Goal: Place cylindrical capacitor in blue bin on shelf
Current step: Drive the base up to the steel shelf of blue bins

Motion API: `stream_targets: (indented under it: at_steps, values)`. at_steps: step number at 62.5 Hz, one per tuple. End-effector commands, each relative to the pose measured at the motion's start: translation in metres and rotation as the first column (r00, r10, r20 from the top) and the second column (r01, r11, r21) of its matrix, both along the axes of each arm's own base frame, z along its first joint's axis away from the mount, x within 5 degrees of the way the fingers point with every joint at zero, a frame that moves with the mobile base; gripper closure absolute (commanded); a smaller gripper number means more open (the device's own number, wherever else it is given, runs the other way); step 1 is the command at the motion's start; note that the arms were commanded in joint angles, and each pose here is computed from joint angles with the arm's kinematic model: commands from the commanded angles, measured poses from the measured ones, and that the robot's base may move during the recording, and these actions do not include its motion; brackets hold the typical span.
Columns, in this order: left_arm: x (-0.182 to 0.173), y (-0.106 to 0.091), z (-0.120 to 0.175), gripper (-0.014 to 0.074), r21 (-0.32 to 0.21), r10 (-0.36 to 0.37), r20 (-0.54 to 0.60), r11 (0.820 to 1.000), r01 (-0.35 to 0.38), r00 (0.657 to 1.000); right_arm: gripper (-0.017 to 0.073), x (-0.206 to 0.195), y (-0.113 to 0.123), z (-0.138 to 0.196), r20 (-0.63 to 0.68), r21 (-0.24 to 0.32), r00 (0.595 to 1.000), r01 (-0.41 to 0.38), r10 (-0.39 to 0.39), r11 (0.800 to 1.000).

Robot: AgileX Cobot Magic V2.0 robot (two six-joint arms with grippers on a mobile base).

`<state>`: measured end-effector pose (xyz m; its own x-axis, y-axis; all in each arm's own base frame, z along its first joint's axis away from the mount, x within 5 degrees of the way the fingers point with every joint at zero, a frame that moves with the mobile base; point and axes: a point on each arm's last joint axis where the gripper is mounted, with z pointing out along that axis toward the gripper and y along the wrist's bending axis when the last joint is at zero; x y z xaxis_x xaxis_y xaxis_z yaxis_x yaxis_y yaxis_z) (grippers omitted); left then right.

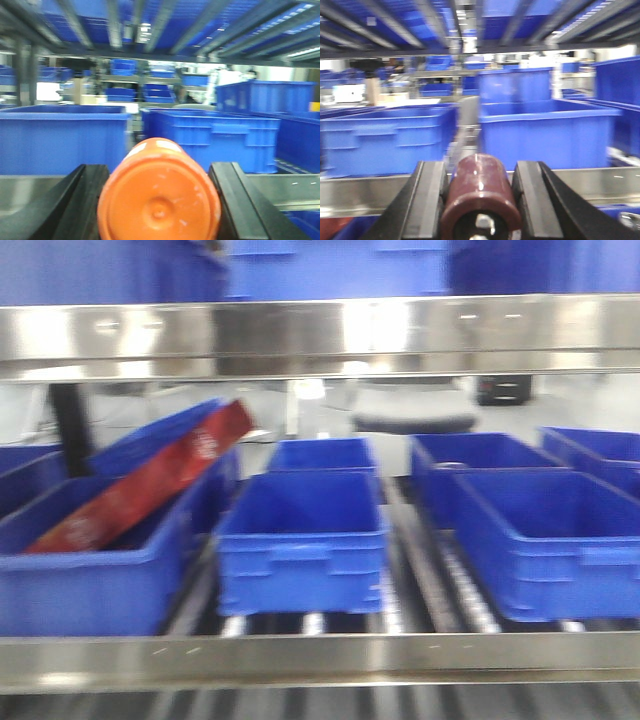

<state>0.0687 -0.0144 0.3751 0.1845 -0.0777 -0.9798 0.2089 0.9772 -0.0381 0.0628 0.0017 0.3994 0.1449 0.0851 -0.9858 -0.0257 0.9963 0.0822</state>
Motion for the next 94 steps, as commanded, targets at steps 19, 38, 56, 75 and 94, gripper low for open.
stream_targets:
  at_steps: [19, 38, 56, 75, 94]
  values:
    - [-0.0023, 0.0005, 0.0037, 0.0704, -0.008, -0.001, 0.032, 1.000, 0.001, 0.999, 0.0725, -0.0029, -0.0002, 0.0047, 0.032, -0.002, 0.999, 0.003, -0.003, 1.000]
    - [-0.0023, 0.0005, 0.0037, 0.0704, -0.008, -0.001, 0.032, 1.000, 0.001, 0.999, 0.0725, -0.0029, -0.0002, 0.0047, 0.032, -0.002, 0.999, 0.003, -0.003, 1.000]
    - [-0.0023, 0.0005, 0.0037, 0.0704, -0.008, -0.001, 0.032, 1.000, 0.001, 0.999, 0.0725, -0.0029, -0.0002, 0.0047, 0.032, -0.002, 0.999, 0.003, -0.003, 1.000]
    - [-0.0023, 0.0005, 0.0037, 0.0704, -0.008, -0.001, 0.032, 1.000, 0.001, 0.999, 0.0725, -0.0029, -0.0002, 0.0047, 0.032, -0.002, 0.999, 0.003, -0.003, 1.000]
    - [-0.0023, 0.0005, 0.0037, 0.0704, -0.008, -0.001, 0.032, 1.000, 0.001, 0.999, 0.0725, -0.0029, -0.0002, 0.0047, 0.032, -0.002, 0.999, 0.003, -0.003, 1.000]
